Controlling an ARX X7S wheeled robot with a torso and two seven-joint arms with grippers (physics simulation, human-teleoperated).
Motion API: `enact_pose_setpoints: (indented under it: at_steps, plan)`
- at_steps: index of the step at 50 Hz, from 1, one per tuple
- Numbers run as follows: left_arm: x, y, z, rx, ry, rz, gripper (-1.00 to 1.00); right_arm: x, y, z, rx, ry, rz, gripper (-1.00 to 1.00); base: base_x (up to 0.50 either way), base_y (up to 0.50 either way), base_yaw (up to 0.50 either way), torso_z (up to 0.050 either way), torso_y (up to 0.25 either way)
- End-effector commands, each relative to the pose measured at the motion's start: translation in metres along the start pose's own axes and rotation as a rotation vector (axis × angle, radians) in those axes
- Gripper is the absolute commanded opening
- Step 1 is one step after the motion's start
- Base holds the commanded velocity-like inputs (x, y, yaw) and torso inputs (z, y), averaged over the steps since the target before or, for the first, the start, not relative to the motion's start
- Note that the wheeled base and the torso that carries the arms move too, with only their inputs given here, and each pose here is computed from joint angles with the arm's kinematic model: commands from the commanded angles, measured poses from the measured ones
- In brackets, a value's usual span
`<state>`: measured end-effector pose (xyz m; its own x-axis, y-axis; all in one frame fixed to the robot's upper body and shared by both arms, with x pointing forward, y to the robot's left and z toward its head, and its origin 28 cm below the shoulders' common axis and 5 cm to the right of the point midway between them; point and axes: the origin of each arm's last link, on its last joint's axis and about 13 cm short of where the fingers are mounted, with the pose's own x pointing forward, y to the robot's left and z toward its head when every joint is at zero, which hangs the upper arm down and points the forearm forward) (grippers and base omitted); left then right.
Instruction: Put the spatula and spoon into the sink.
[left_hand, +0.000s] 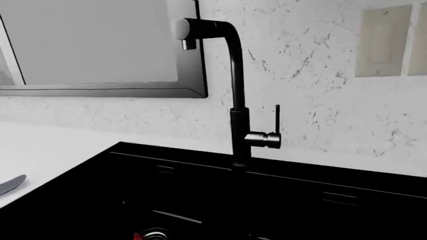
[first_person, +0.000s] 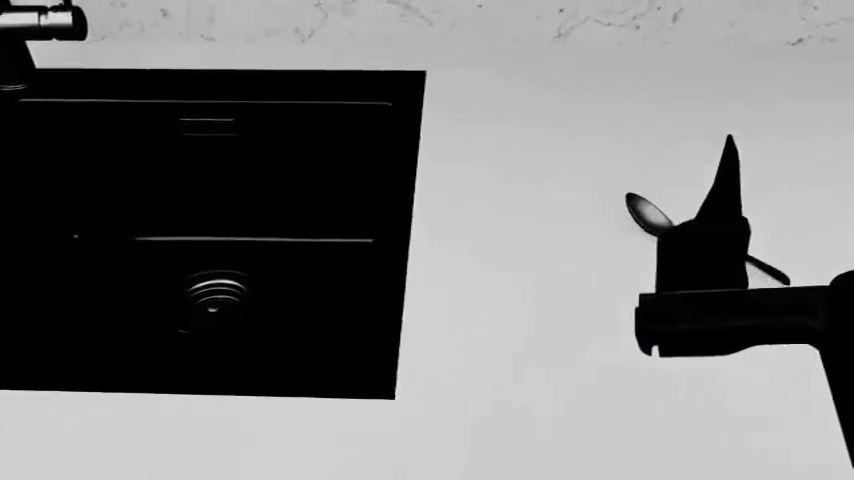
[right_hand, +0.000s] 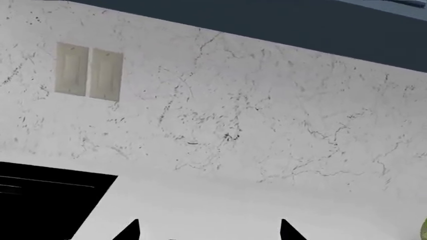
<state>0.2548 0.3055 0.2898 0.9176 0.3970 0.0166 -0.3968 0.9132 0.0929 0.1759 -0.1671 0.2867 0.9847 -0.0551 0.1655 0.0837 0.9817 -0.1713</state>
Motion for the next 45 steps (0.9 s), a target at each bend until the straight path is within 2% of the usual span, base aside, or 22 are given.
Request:
enact_pose_setpoints:
  at_steps: [1, 10, 24, 28, 31, 36, 45]
  plan:
    - [-0.0007, 0.0018, 0.0014, -0.031, -0.015, 0.001, 1.0, 0.0007, -0.0009, 0.0015, 0.016, -0.013, 0.001, 1.0, 0.22, 0.31, 0.0, 0.0, 0.0]
    - [0.0007, 0.0004, 0.0001, -0.031, -0.012, -0.002, 1.0, 0.0016, -0.0023, -0.0004, 0.062, -0.011, 0.0, 1.0, 0.22, 0.2, 0.0, 0.0, 0.002]
    - [0.0019, 0.0004, -0.0016, -0.03, -0.009, -0.004, 1.0, 0.0029, 0.001, 0.0002, 0.057, -0.015, 0.033, 1.0, 0.14, -0.35, 0.0, 0.0, 0.0]
    - [0.0014, 0.0014, -0.0012, -0.033, -0.007, -0.002, 1.0, 0.0035, 0.0036, 0.0015, 0.027, -0.006, 0.024, 1.0, 0.0, 0.0, 0.0, 0.0, 0.0]
    - [0.0011, 0.0017, -0.0006, -0.032, -0.009, -0.001, 1.0, 0.0035, 0.0044, 0.0032, 0.039, -0.018, 0.054, 1.0, 0.05, 0.0, 0.0, 0.0, 0.0]
    - [0.0015, 0.0013, -0.0008, -0.032, -0.009, -0.003, 1.0, 0.0042, 0.0039, 0.0005, 0.025, -0.003, 0.042, 1.0, 0.34, 0.0, 0.0, 0.0, 0.0]
    - [0.0031, 0.0012, -0.0024, -0.033, -0.004, -0.003, 1.0, 0.0042, 0.0046, 0.0009, 0.028, -0.006, 0.037, 1.0, 0.0, 0.0, 0.0, 0.0, 0.0]
